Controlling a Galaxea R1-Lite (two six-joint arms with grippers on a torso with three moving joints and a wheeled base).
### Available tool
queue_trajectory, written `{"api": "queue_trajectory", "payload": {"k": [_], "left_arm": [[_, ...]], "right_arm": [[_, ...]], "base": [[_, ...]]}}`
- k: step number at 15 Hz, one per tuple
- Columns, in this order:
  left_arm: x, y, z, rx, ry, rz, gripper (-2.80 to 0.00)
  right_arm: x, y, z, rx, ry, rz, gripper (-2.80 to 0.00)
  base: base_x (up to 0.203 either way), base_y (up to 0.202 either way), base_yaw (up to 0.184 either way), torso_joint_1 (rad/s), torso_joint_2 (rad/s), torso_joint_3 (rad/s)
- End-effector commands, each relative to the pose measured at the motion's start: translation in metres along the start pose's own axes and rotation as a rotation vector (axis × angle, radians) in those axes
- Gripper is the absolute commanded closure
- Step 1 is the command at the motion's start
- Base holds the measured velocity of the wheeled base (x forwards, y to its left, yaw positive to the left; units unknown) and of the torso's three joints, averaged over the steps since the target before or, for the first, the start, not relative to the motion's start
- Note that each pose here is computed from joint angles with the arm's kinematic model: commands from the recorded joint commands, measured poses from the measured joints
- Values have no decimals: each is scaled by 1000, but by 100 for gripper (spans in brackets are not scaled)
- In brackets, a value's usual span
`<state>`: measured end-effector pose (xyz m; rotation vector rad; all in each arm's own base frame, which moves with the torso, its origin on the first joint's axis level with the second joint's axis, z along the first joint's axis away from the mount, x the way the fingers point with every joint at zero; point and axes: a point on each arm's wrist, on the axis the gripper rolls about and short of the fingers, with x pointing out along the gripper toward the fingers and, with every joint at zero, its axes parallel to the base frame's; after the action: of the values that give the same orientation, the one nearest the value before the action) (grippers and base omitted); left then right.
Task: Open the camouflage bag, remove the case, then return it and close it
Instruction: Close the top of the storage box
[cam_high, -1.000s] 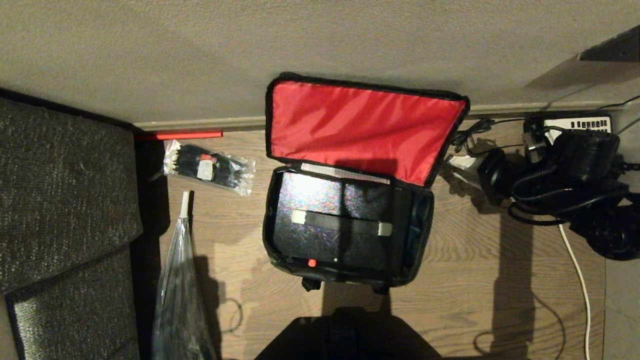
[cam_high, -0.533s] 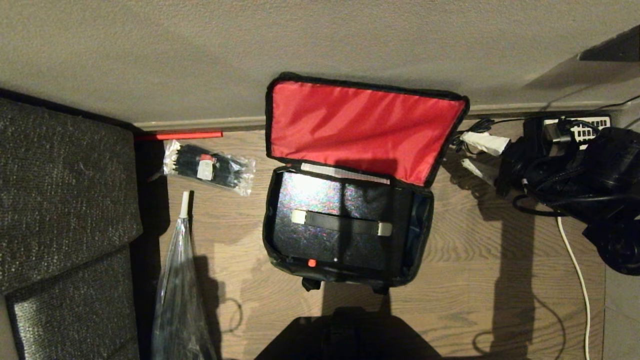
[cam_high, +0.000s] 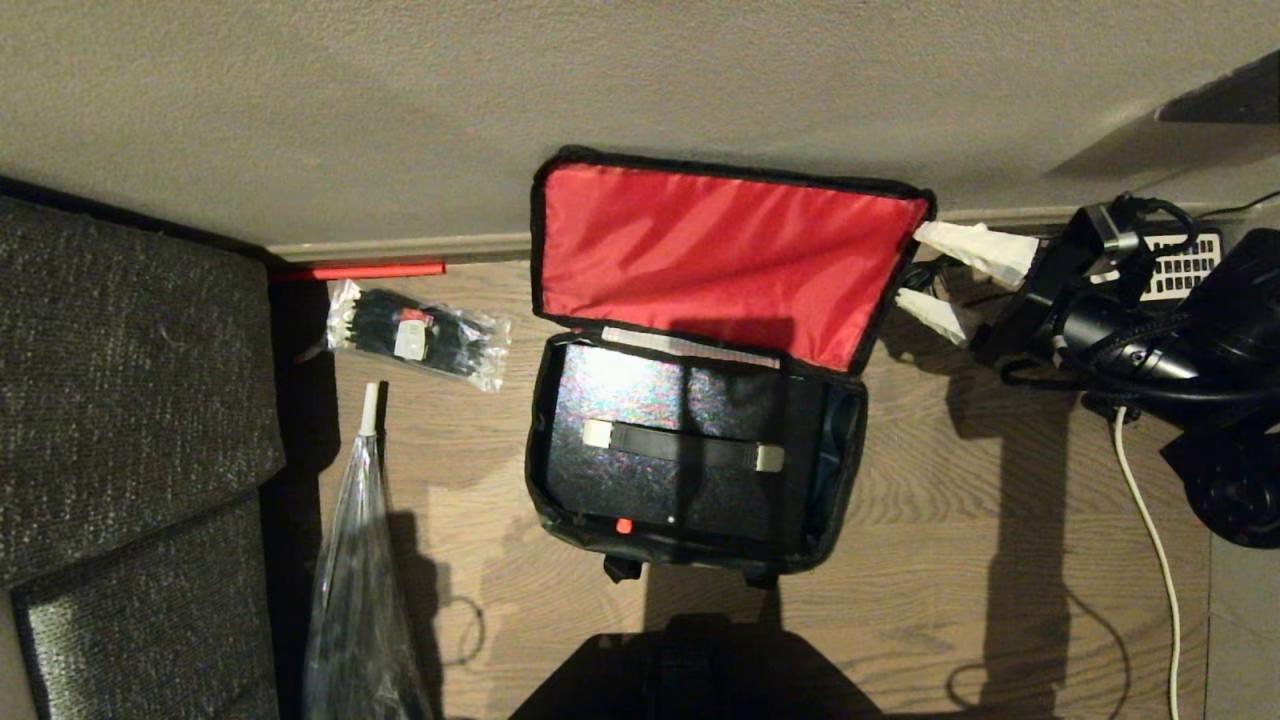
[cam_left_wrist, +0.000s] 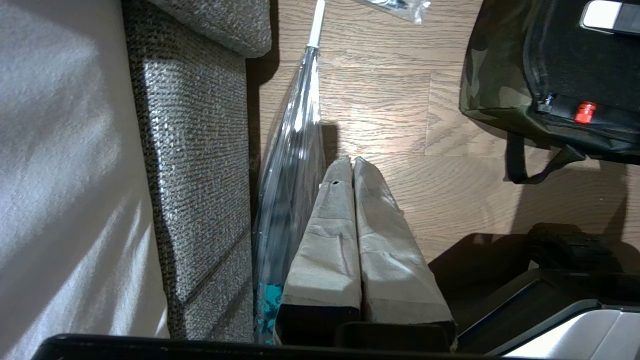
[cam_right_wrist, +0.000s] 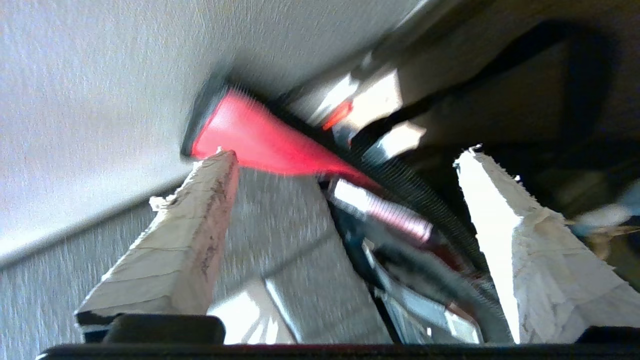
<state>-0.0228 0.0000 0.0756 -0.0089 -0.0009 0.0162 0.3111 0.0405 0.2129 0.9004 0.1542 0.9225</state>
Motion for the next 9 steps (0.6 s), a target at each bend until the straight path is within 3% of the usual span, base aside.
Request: {"api": "queue_trajectory", "payload": {"k": [1, 9], "left_arm": [[0, 0, 0, 0, 1, 1, 0], [0, 0, 0, 0, 1, 1, 0]], "right_arm": [[3, -5, 1, -34, 8, 2, -280], [-14, -35, 24, 11, -79, -135, -280]], "base": [[0, 0, 0, 0, 0, 0], [0, 0, 0, 0, 0, 0]]}}
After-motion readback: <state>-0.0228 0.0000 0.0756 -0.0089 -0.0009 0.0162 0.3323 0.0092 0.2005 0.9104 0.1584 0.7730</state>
